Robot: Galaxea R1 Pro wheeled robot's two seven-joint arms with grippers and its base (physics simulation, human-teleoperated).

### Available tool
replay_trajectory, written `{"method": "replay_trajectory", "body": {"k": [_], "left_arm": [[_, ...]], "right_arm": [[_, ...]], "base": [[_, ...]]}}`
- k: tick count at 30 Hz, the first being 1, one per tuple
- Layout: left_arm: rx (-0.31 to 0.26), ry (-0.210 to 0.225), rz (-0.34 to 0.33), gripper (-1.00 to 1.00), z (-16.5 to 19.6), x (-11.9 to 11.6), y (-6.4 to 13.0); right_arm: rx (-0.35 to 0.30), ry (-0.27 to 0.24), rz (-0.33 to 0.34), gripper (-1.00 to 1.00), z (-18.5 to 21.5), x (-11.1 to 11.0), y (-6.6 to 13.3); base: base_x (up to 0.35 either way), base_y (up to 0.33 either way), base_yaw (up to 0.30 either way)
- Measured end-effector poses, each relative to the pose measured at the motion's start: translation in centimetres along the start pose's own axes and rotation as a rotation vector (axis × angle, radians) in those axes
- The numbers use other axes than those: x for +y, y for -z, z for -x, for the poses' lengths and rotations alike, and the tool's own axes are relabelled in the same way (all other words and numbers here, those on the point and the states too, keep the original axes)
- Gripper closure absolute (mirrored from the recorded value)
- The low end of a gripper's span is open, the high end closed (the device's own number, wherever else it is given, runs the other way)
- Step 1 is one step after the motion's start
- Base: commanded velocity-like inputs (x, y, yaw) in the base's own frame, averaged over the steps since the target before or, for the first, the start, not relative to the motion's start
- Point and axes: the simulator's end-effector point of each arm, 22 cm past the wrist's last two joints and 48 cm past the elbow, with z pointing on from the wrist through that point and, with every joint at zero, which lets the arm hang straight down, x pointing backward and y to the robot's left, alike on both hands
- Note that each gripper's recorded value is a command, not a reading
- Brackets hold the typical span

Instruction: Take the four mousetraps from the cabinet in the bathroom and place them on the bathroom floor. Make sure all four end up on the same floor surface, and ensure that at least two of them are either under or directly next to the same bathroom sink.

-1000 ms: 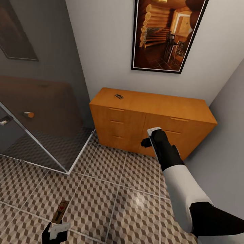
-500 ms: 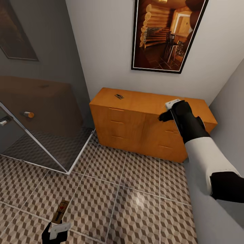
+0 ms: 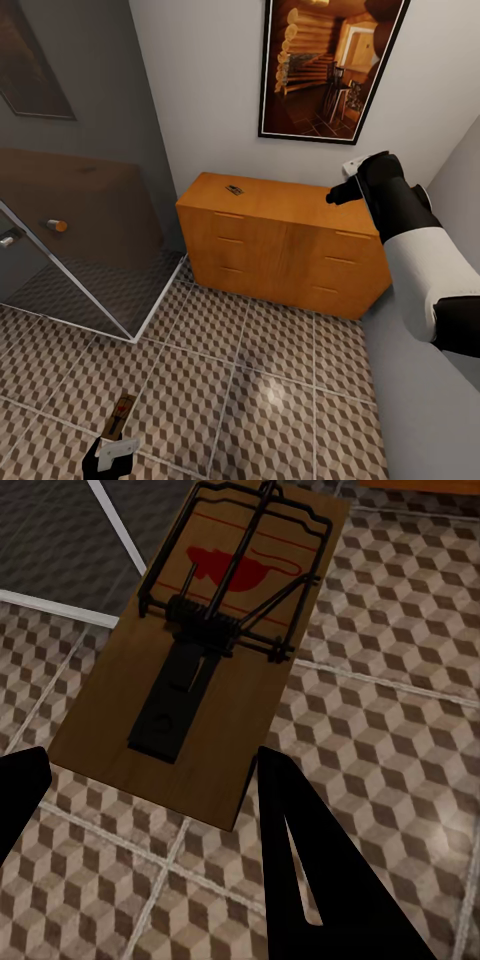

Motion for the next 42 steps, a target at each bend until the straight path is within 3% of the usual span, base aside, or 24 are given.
{"method": "replay_trajectory", "body": {"k": [4,7,9,11,14,16,19,21,23,27,33,42], "left_arm": [[0.000,0.000,0.000,1.00,0.0,0.0,0.0],[0.000,0.000,0.000,1.00,0.0,0.0,0.0],[0.000,-0.001,-0.001,1.00,0.0,0.0,0.0],[0.000,0.000,-0.001,1.00,0.0,0.0,0.0],[0.000,0.000,-0.001,1.00,0.0,0.0,0.0],[0.000,0.000,-0.001,1.00,0.0,0.0,0.0],[0.000,0.000,-0.001,1.00,0.0,0.0,0.0],[0.000,0.000,-0.001,1.00,0.0,0.0,0.0],[0.000,0.000,-0.002,1.00,0.0,0.0,0.0],[0.000,0.000,-0.002,1.00,0.0,0.0,0.0],[0.000,-0.001,-0.003,1.00,0.0,-0.1,0.0],[0.000,-0.001,-0.005,1.00,0.0,-0.1,0.0]], "right_arm": [[0.003,-0.001,0.028,-1.00,0.3,0.5,0.0],[0.007,0.000,0.103,-1.00,0.2,2.1,0.0],[0.010,0.007,0.213,-1.00,0.1,4.4,0.3],[0.017,0.021,0.267,-1.00,-0.2,5.5,0.5],[0.030,0.095,0.375,-1.00,-1.3,7.4,0.6],[0.005,0.172,0.462,-1.00,-1.5,9.0,1.1],[-0.014,0.249,0.558,-1.00,-2.1,10.1,2.0],[-0.013,0.258,0.561,-1.00,-2.4,9.3,2.1],[-0.021,0.248,0.528,-1.00,-2.8,6.1,2.1],[-0.092,0.157,0.519,-1.00,-1.9,0.9,3.7],[-0.126,0.075,0.532,-1.00,-2.4,-3.6,5.2],[-0.131,0.066,0.532,-1.00,-2.8,-5.0,5.7]], "base": [[0.000,0.000,0.000],[0.000,0.000,0.000],[0.000,0.000,0.000],[0.000,0.000,0.000],[0.000,0.000,0.000],[0.000,0.000,0.000],[0.000,0.000,0.000],[0.000,0.000,0.000],[0.000,0.000,0.000],[0.000,0.000,0.000],[0.000,0.000,0.000],[0.000,0.000,0.000]]}}
